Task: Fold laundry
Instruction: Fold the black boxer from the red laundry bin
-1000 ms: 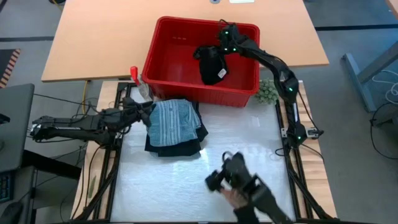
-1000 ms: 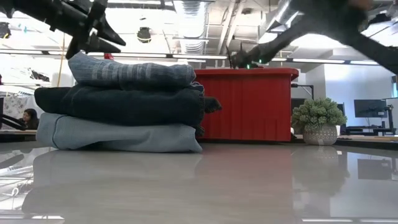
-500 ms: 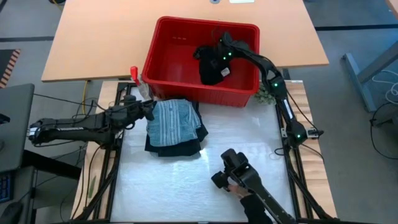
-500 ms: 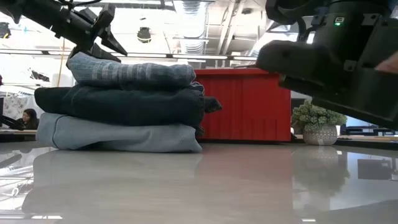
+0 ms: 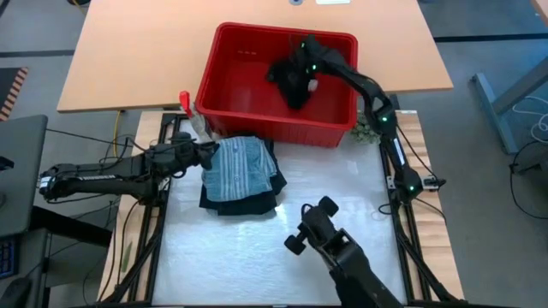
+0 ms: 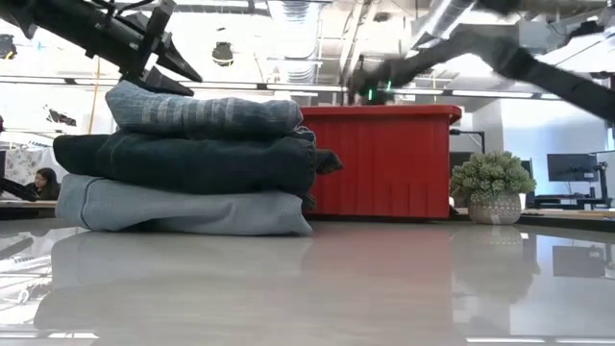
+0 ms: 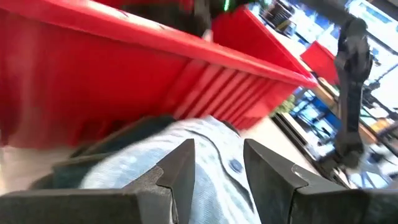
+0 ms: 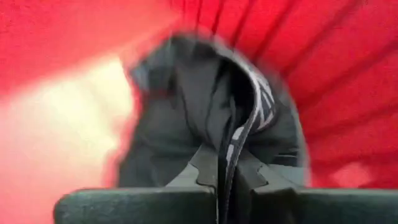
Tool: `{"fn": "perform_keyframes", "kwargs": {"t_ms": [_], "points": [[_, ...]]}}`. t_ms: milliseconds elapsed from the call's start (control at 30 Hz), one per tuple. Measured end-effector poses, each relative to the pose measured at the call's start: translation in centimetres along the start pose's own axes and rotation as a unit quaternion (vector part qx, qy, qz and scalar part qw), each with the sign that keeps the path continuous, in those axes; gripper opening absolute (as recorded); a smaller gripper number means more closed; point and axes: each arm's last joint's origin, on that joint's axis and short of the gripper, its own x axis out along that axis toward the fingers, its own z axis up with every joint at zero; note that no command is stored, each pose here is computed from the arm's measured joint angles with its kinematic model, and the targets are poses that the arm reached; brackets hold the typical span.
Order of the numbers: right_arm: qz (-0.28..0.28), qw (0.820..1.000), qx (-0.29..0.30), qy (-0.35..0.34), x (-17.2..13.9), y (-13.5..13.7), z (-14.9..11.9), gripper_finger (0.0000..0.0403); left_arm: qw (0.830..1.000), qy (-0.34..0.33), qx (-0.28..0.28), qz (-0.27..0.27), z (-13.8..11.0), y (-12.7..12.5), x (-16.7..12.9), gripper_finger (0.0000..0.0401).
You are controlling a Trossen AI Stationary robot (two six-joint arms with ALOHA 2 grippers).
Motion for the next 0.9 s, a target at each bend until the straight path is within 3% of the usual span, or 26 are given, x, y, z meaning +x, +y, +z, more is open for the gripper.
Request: {"fn": "perform_keyframes", "kwargs": {"t_ms": [200, 400, 533, 633, 700, 900], "points": [[-0.026, 0.987, -0.019, -0.155, -11.2, 1.4, 5.9, 0.0033, 0.998, 0.041, 0.025, -0.049, -0.2, -0.3, 0.0, 0.0124], [0.046, 0.974, -0.042, -0.217, -23.5, 6.0, 7.3, 0.0033, 0.989, 0.087, 0.047, -0.111, -0.5, -0.6, -0.1, 0.0124], [0.189, 0.967, -0.045, -0.164, -29.2, 9.1, 5.2, 0.0038, 0.978, 0.119, 0.031, -0.166, -0.7, -1.2, -0.3, 0.0124], [0.293, 0.951, -0.030, -0.095, -33.1, 11.9, 3.0, 0.0038, 0.963, 0.151, 0.062, -0.216, -1.2, -1.7, -0.6, 0.0124], [0.325, 0.943, -0.041, -0.052, -35.9, 14.0, 1.3, 0.0036, 0.953, 0.169, 0.080, -0.240, -1.7, -2.1, -0.8, 0.0124], [0.335, 0.939, -0.016, 0.072, -42.3, 21.1, -4.5, 0.0035, 0.915, 0.253, 0.091, -0.300, -3.8, -3.5, -1.5, 0.0124]]}}
